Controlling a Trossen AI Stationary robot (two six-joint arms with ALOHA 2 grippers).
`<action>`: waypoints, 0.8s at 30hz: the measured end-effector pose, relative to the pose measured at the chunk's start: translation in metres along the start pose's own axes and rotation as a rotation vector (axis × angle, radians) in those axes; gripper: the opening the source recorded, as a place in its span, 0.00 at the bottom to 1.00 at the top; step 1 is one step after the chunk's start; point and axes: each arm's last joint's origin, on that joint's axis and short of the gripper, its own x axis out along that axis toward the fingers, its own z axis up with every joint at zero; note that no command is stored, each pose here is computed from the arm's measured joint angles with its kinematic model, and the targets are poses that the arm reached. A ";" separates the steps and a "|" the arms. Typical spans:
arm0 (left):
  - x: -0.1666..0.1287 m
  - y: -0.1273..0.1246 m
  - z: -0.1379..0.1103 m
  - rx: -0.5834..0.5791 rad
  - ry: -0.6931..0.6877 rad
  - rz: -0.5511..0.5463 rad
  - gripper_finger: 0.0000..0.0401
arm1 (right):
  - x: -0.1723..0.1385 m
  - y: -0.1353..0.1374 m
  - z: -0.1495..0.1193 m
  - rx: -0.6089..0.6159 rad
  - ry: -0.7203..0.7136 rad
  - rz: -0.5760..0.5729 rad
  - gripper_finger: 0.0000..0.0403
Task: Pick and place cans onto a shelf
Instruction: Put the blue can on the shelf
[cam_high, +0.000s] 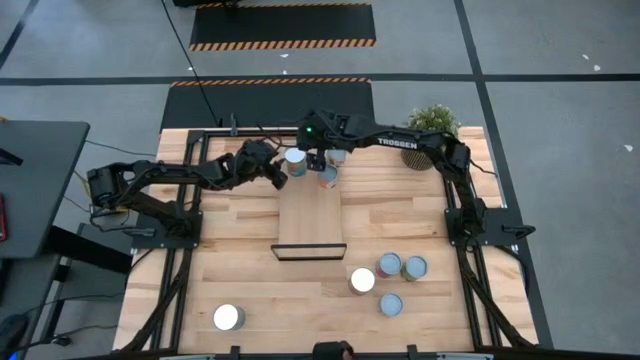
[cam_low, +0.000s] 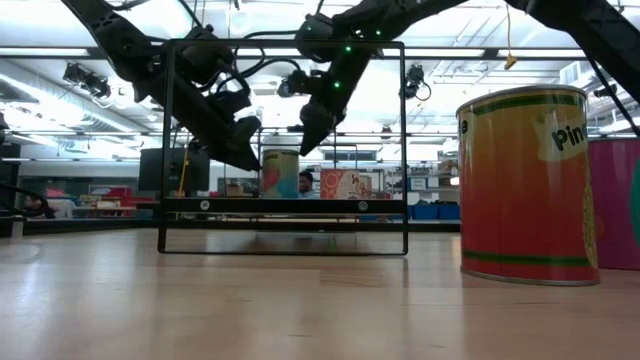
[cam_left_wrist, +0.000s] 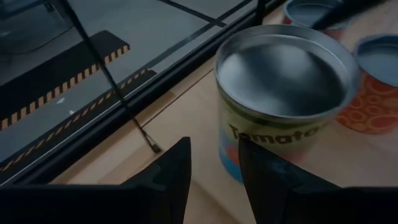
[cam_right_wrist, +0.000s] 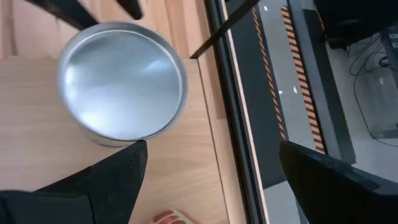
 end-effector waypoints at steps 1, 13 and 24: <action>0.000 0.001 0.000 -0.003 0.000 0.005 0.35 | 0.000 0.002 0.000 -0.003 0.000 0.003 0.93; 0.000 0.021 0.002 0.013 0.023 0.044 0.35 | -0.006 0.013 0.000 0.002 0.058 0.003 0.93; -0.008 0.003 0.003 0.025 0.045 -0.412 0.35 | -0.009 0.010 -0.003 -0.007 0.107 -0.013 0.93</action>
